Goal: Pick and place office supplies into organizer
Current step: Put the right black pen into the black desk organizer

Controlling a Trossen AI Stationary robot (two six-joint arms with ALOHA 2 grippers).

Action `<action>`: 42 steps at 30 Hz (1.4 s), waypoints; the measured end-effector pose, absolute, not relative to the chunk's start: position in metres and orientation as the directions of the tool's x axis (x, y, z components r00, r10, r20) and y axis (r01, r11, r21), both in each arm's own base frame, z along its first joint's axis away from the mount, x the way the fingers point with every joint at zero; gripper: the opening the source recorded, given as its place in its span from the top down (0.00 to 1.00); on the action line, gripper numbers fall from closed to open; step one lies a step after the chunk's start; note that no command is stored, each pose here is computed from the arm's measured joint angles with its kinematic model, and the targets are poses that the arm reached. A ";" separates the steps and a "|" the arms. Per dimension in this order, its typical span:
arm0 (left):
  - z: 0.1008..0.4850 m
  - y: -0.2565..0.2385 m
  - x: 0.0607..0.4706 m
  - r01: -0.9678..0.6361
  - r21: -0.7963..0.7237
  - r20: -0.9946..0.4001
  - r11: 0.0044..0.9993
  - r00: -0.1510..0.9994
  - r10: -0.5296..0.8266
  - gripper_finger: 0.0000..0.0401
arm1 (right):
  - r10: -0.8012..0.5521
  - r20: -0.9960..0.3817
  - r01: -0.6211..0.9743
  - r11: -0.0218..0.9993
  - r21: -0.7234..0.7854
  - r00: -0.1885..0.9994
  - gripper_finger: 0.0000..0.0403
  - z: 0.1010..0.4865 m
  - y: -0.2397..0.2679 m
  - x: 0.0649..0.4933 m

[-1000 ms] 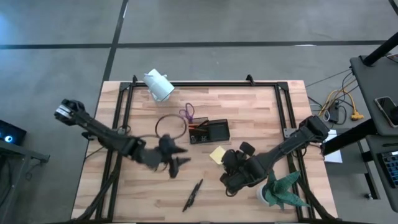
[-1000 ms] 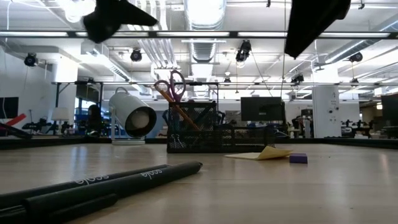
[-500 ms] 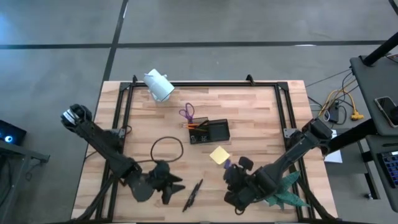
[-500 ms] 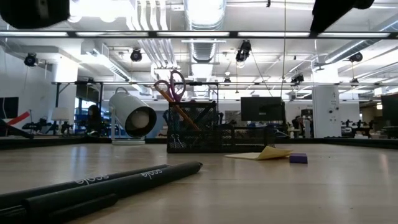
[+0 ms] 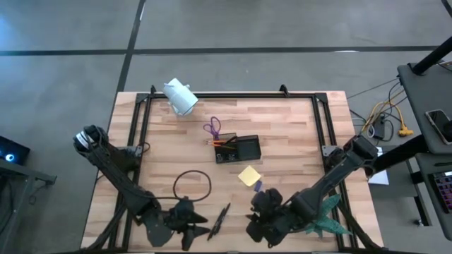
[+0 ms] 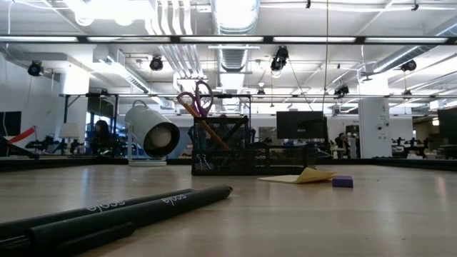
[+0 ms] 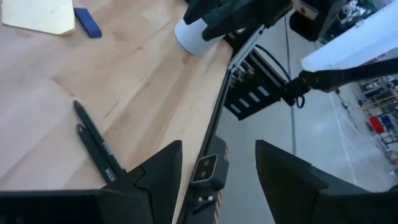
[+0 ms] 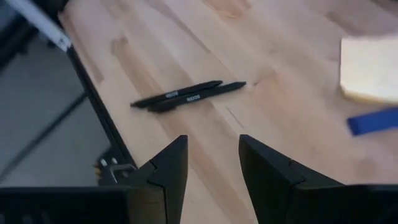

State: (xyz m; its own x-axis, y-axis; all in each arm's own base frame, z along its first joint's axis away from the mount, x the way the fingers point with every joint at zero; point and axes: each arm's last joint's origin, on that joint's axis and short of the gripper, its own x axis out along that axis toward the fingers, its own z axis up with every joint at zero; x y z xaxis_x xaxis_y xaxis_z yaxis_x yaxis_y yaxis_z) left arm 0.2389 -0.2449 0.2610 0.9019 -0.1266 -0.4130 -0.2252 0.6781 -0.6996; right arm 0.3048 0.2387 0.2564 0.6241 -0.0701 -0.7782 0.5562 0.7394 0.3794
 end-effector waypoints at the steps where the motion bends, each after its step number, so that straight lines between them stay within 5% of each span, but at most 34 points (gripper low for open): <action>1: 0.261 -0.245 0.238 -0.226 -0.698 -0.416 0.680 0.900 -0.128 0.54 | -0.071 -0.778 0.580 0.709 0.400 0.624 0.66 0.255 0.239 0.306; 13: 0.253 -0.263 0.224 -0.174 -0.702 -0.454 0.691 0.857 -0.245 0.54 | 0.161 -0.807 0.626 0.552 0.552 0.569 0.66 0.210 0.287 0.320; 24: 0.224 -0.266 0.239 -0.260 -0.665 -0.520 0.700 0.834 -0.183 0.54 | 0.111 -0.831 0.540 0.712 0.449 0.546 0.66 0.198 0.303 0.303; 33: 0.200 -0.280 0.250 -0.271 -0.635 -0.575 0.724 0.791 -0.209 0.54 | 0.063 -0.823 0.072 0.990 0.125 0.565 0.66 0.199 0.286 0.320; 42: 0.191 -0.277 0.249 -0.357 -0.670 -0.586 0.651 0.792 -0.169 0.54 | 0.067 -0.852 -0.301 0.947 -0.109 0.519 0.66 0.197 0.233 0.360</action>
State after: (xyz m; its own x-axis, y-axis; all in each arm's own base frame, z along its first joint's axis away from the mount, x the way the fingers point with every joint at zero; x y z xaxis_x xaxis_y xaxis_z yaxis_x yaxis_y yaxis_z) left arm 0.2491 -0.2765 0.1912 0.7922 -0.1690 -0.5864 -0.3567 0.6514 -0.6696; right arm 0.3598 0.2334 0.1968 0.5187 0.0669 -0.8523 -0.3011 0.9474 -0.1089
